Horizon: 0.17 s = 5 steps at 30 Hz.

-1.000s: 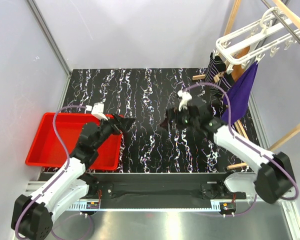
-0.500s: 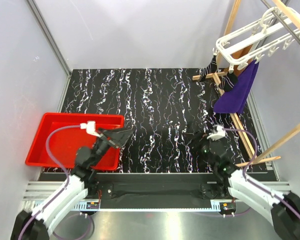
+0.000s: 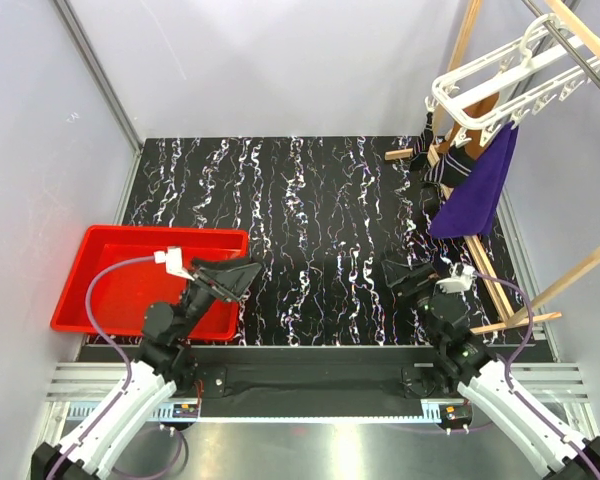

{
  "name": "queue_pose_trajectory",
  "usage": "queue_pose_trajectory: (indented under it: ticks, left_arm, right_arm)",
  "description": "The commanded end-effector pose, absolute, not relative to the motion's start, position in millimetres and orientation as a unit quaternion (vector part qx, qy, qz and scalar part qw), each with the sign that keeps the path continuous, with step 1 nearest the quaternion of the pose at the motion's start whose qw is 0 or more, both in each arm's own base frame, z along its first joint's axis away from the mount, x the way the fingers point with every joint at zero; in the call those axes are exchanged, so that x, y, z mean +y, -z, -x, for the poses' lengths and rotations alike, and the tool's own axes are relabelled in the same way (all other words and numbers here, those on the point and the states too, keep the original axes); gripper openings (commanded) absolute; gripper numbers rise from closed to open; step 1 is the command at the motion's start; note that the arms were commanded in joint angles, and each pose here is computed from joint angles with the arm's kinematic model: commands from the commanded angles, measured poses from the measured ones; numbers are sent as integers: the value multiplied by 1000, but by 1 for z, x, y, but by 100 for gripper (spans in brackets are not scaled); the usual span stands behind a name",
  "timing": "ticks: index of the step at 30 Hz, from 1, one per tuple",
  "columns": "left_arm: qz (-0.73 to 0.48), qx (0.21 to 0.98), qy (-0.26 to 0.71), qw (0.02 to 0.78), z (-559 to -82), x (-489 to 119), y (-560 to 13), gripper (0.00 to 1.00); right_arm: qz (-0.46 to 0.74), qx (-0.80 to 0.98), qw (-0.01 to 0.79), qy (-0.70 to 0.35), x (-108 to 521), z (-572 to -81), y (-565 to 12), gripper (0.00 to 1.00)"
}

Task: Clip the socks to the hanger
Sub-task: Reset both arms

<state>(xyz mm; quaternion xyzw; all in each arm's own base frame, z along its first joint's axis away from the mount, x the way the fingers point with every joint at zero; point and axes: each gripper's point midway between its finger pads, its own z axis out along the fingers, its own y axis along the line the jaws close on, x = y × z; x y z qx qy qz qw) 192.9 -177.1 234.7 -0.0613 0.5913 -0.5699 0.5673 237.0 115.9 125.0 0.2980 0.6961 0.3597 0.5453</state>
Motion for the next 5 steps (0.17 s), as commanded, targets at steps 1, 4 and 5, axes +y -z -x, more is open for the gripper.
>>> queue_pose_trajectory:
  ticks: [1,4,5]
  left_arm:
    - [79,672,542,498,-188,-182,-129,99]
    - [78,680,540,491,-188,-183,-124,99]
    - [76,680,540,490,-187,-183,-124,99]
  right_arm:
    - [-334,712,528,-322,103,-235,-92,100]
    - [-326,717,526,-321,106,-236,-90,100]
    - [-320,724,521,-319,109,-236,-86,100]
